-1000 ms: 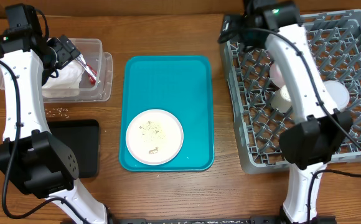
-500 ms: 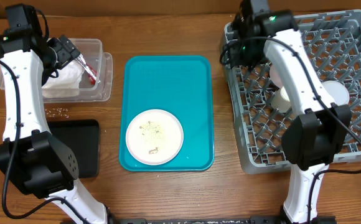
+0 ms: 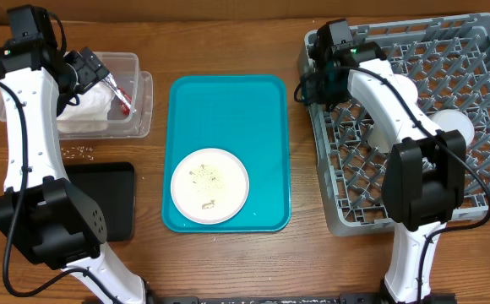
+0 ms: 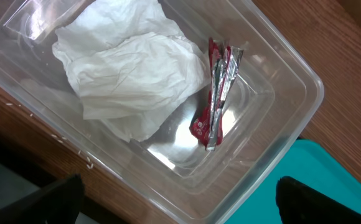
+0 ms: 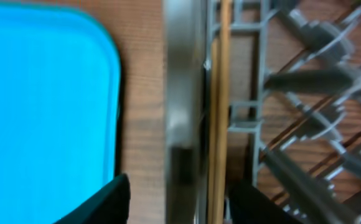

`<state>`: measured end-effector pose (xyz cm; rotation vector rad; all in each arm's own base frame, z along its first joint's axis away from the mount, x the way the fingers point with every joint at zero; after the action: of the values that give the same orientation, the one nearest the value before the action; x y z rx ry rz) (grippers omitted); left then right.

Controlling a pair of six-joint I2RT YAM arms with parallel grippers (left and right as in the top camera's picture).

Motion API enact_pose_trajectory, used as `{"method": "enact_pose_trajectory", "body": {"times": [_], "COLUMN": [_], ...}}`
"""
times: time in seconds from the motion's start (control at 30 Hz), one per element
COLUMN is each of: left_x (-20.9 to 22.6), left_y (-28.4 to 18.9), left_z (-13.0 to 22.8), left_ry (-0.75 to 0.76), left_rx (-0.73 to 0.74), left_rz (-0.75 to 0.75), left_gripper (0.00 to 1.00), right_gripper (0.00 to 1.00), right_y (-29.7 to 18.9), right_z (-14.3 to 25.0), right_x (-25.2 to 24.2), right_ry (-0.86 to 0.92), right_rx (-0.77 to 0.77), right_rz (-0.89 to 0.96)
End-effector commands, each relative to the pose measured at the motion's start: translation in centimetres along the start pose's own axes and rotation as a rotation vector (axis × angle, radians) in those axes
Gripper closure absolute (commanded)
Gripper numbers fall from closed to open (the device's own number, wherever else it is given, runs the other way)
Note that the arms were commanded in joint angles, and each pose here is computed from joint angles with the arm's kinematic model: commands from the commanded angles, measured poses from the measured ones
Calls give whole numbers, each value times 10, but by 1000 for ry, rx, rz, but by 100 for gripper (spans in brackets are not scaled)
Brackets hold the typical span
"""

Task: Sort waste into correct bins and load items into the dishwasher
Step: 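Raise the right gripper out of the rack and move it right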

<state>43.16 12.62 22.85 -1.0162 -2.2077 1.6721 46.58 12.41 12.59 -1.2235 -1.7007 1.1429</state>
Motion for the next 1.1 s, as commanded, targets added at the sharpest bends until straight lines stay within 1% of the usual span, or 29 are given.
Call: {"method": "enact_pose_trajectory", "body": {"times": [0.0,0.07,0.17,0.23,0.57,0.7,0.77,0.9,0.93,1.0,1.07], "left_x": [-5,-5,-5,-5,-5,-5,-5,-5,-5,-5,-5], "left_y": [-19,-19,-19,-19,-19,-19,-19,-19,-19,-19,-19], "left_z": [-6,-6,-6,-6,-6,-6,-6,-6,-6,-6,-6], "left_ry": [-9,-9,-9,-9,-9,-9,-9,-9,-9,-9,-9], "left_rx": [-41,-41,-41,-41,-41,-41,-41,-41,-41,-41,-41], "left_rz": [34,34,34,34,33,33,33,34,33,34,34], "left_gripper": [0,0,0,0,0,0,0,0,0,0,0], "right_gripper": [52,52,59,60,59,58,48,38,36,26,22], "right_y": [0,0,-1,-2,-5,-5,-9,-29,-37,-58,-78], "right_z": [-5,-9,-14,-17,-22,-23,-27,-36,-38,-42,-46], "right_x": [-8,-13,-20,-25,-49,-46,-42,-38,-36,-32,-31], "right_ry": [78,100,140,160,203,203,193,190,189,187,189], "right_rx": [-32,-50,-81,-98,-134,-136,-147,-169,-173,-189,-213], "right_rz": [59,83,121,132,147,117,90,63,50,26,27]}}
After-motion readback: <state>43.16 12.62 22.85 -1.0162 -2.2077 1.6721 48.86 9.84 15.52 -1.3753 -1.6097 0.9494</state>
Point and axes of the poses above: each gripper's point midway between its finger pads, its own y axis out along the fingers, its own x axis along the line the jaws close on, z = x × y, the point moved 5 cm from there along -y, back along the fingers, and after that the axes turned 10 degrees about -y, right-handed, at the moved point
